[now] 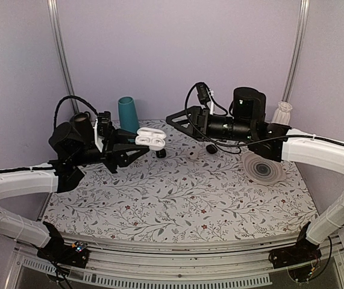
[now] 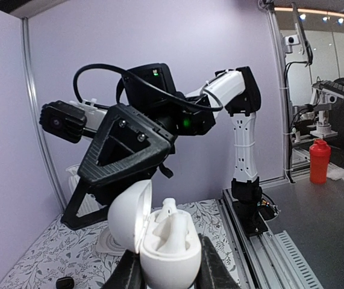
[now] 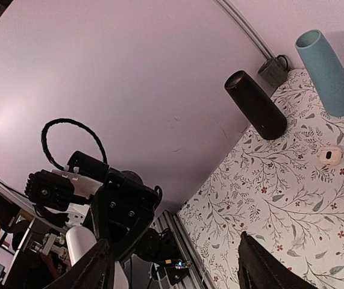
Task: Insert the wireless bluetooth earbuds into the charging case
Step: Close the charging case with the earbuds.
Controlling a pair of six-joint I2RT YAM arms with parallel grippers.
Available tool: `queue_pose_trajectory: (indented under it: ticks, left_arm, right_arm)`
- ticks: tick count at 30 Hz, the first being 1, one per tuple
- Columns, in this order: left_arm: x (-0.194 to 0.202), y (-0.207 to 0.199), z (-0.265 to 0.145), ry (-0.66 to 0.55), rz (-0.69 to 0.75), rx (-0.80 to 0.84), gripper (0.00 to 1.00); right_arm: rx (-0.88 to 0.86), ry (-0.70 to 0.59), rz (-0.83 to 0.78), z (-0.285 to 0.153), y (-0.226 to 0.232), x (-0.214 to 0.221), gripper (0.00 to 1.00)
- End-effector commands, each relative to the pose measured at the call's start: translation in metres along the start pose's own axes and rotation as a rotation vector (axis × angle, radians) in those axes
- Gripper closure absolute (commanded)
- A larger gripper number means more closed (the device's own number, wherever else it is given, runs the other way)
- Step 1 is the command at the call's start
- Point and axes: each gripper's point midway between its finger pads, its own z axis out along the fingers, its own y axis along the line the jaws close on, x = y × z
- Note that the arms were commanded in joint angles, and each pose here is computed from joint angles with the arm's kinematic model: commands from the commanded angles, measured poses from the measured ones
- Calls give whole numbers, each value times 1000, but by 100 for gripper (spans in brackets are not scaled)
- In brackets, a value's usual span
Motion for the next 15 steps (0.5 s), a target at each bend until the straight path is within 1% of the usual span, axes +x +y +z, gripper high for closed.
queue_pose_trajectory:
  ticks: [1, 9, 15]
  left_arm:
    - [-7, -9, 8, -9, 30, 54, 100]
    - [-2, -7, 8, -1, 17, 43, 100]
    - [-1, -4, 7, 1, 9, 25, 100]
  right_arm:
    - [-40, 103, -74, 12, 7, 10, 32]
    - [-151, 178, -190, 8, 35, 16, 34]
    - [-190, 231, -268, 7, 51, 26, 35]
